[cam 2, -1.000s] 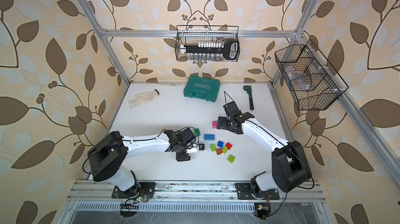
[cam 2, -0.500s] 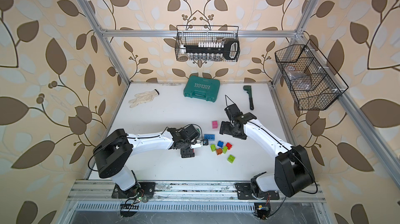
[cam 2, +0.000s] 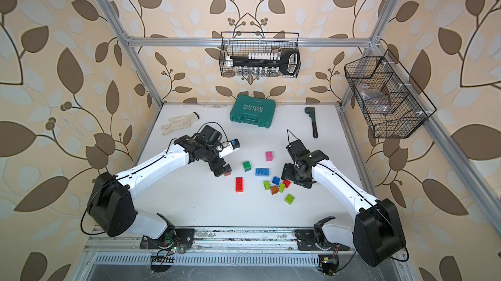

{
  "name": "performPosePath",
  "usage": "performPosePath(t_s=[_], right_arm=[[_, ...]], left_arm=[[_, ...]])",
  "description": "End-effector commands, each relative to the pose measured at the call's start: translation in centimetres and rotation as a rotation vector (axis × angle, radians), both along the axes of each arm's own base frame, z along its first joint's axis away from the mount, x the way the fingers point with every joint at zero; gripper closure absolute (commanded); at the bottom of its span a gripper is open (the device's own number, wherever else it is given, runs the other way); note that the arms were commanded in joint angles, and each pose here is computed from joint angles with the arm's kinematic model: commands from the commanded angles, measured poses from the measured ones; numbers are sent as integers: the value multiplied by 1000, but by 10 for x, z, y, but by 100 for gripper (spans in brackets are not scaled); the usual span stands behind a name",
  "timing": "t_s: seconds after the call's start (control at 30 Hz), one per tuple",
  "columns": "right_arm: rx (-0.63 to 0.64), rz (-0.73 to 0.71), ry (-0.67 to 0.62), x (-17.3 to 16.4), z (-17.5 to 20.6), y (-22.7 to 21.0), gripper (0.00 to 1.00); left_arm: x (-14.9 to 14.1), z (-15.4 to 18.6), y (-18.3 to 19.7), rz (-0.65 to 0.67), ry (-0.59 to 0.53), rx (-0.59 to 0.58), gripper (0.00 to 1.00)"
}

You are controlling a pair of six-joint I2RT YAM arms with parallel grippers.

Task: Assemble the letter h with lego
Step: Pick up the lego brick from the center of the board.

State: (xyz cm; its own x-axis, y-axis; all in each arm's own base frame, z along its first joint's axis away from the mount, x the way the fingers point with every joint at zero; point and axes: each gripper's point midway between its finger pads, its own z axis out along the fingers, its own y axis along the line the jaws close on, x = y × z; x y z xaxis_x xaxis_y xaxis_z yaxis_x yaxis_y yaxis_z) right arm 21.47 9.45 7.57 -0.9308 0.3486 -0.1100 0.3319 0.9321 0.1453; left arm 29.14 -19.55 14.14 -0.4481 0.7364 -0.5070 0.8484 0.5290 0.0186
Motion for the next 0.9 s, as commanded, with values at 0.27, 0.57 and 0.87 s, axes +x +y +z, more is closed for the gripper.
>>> performPosePath(t_s=[0.27,0.57,0.87], right_arm=[[38,-52,15,16,-19,15,39],[38,376,-165,57,18,113,40],[-120,646,-128,92,-3,198,29]], left_arm=[[33,-7,56,365,166,-218,1],[61,-33,125,635,206,-195,1],[65,-58,157,720,143,-137,1]])
